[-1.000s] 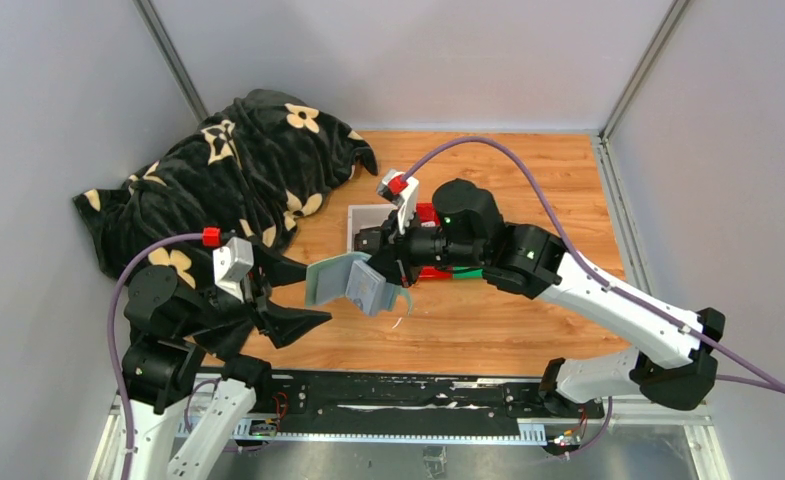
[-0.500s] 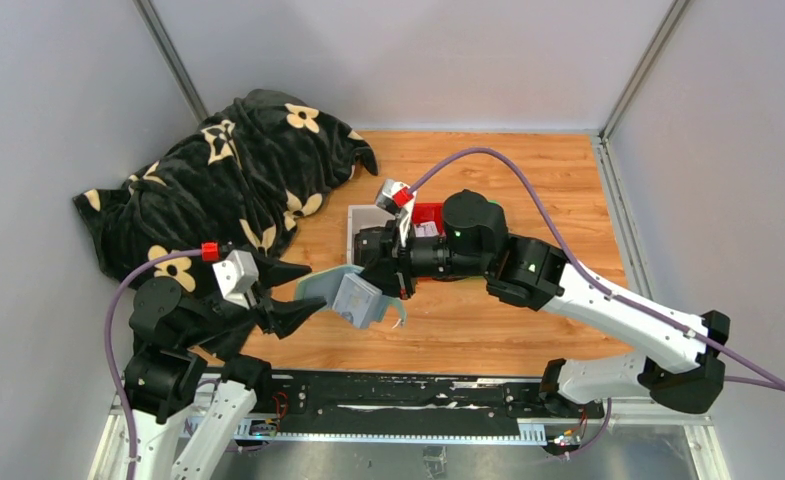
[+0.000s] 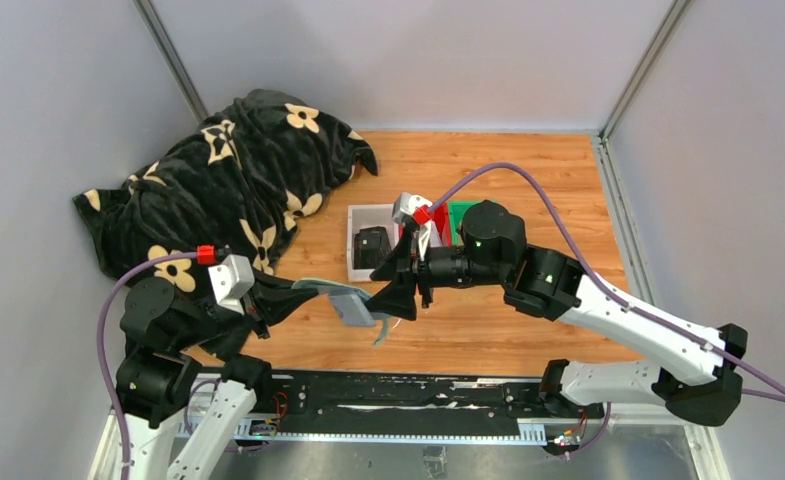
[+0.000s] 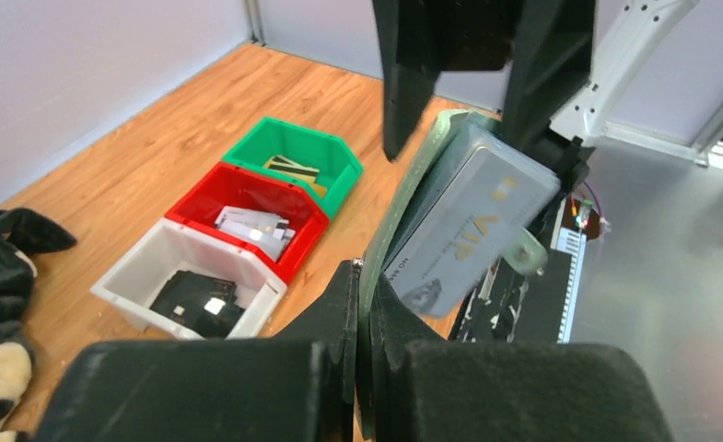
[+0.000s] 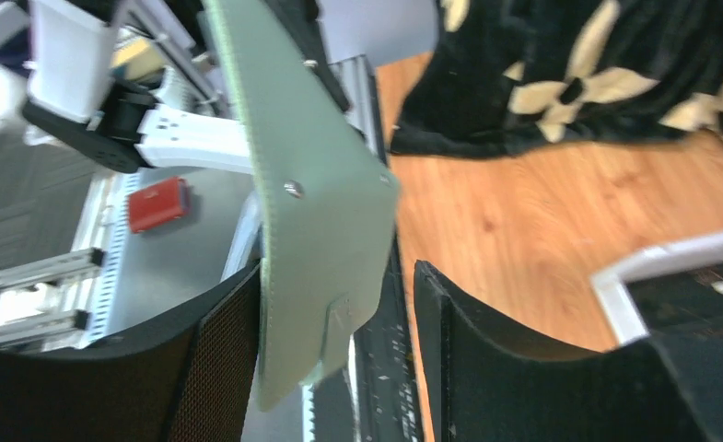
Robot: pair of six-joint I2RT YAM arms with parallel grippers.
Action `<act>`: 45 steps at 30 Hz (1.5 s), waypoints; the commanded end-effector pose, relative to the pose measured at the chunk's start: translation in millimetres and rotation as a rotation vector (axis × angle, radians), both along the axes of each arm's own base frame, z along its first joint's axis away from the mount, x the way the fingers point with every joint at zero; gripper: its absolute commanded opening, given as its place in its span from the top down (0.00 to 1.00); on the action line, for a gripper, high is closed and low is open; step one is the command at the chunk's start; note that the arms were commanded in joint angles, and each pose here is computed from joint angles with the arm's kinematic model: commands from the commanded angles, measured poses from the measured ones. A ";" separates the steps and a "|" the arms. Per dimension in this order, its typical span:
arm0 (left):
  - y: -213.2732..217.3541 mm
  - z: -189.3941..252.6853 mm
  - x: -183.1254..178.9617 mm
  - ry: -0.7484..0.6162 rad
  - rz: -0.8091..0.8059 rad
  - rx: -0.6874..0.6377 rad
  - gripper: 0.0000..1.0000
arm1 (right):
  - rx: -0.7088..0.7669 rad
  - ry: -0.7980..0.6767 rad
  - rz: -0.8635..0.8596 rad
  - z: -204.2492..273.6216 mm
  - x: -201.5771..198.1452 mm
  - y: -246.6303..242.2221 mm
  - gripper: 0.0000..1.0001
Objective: Take the credit cards out of the card holder
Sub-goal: Remove the credit card from the card holder.
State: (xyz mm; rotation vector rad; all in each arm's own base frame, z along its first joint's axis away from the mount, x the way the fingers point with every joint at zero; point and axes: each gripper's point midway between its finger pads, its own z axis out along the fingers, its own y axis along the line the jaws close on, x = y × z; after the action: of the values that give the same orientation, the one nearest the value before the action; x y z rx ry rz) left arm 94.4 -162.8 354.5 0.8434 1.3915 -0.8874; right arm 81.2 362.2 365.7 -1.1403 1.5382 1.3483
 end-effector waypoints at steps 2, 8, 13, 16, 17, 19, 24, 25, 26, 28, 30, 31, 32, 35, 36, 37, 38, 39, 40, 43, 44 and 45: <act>-4.0 -2.8 -13.1 -0.041 -0.094 0.064 1.00 | -0.101 -0.200 -0.192 10.2 38.7 -39.5 0.34; -7.7 -8.1 -16.2 0.011 -0.147 0.086 1.00 | -0.072 -0.356 -0.134 44.2 35.6 -44.0 0.27; -12.9 -13.9 -16.1 0.108 -0.190 0.074 0.99 | -0.027 -0.353 0.002 57.1 21.3 -21.8 0.25; -14.8 -17.5 -15.2 0.152 -0.202 0.068 0.98 | -0.027 -0.305 0.122 50.5 8.0 -0.3 0.22; -14.5 -19.1 -14.3 0.165 -0.199 0.073 0.98 | -0.036 -0.293 0.150 46.6 4.6 5.5 0.21; -14.0 -22.8 -12.3 0.180 -0.195 0.087 0.99 | -0.060 -0.276 0.194 37.9 -0.3 15.8 0.21; -13.3 -27.4 -9.6 0.200 -0.185 0.101 0.99 | -0.097 -0.264 0.273 22.8 -11.2 32.1 0.23; -13.4 -27.6 -10.0 0.202 -0.187 0.101 0.99 | -0.102 -0.265 0.282 21.4 -12.3 33.4 0.25; -13.5 -27.5 -10.7 0.201 -0.191 0.101 0.99 | -0.108 -0.261 0.289 19.4 -13.1 34.9 0.28; -13.7 -27.7 -11.4 0.203 -0.197 0.102 0.99 | -0.118 -0.254 0.299 16.8 -13.4 37.3 0.36; -14.2 -27.5 -11.9 0.206 -0.204 0.103 0.99 | -0.138 -0.242 0.297 12.0 -11.6 40.6 0.52; -14.2 -26.8 -12.3 0.205 -0.206 0.103 0.99 | -0.140 -0.243 0.291 12.9 -10.2 41.5 0.62; -14.2 -26.0 -12.3 0.201 -0.207 0.103 0.99 | -0.150 -0.245 0.272 11.2 -6.0 43.6 0.75; -13.7 -22.9 -13.1 0.182 -0.205 0.105 0.99 | -0.175 -0.252 0.192 9.9 8.0 45.6 1.00; -13.2 -21.7 -13.1 0.176 -0.200 0.105 0.98 | -0.174 -0.252 0.174 11.8 10.3 45.2 1.00; -12.8 -20.4 -13.3 0.170 -0.196 0.106 0.92 | -0.167 -0.255 0.163 15.0 11.0 43.7 1.00; -12.2 -19.0 -12.8 0.164 -0.189 0.106 0.75 | -0.151 -0.259 0.144 20.3 12.8 43.2 1.00; -11.3 -17.8 -12.0 0.159 -0.177 0.107 0.47 | -0.124 -0.263 0.120 28.2 14.6 41.7 1.00; -10.0 -17.2 -10.1 0.162 -0.156 0.107 0.24 | -0.095 -0.261 0.093 33.4 17.0 39.9 1.00; -7.2 -16.2 -3.5 0.183 -0.090 0.078 0.00 | 0.083 -0.220 0.029 63.6 16.2 32.9 1.00; -6.5 -14.9 0.3 0.200 -0.058 0.049 0.00 | 0.172 -0.185 0.001 77.4 16.4 28.0 1.00; -6.0 -12.5 0.7 0.204 -0.037 0.016 0.00 | 0.284 -0.143 -0.019 96.0 14.9 21.8 1.00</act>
State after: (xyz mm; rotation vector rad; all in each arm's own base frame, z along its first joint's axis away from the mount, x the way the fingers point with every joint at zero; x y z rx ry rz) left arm 87.8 -172.0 330.5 0.9468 1.5784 -1.0333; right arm 97.2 400.4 379.0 -1.3742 1.4154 1.1870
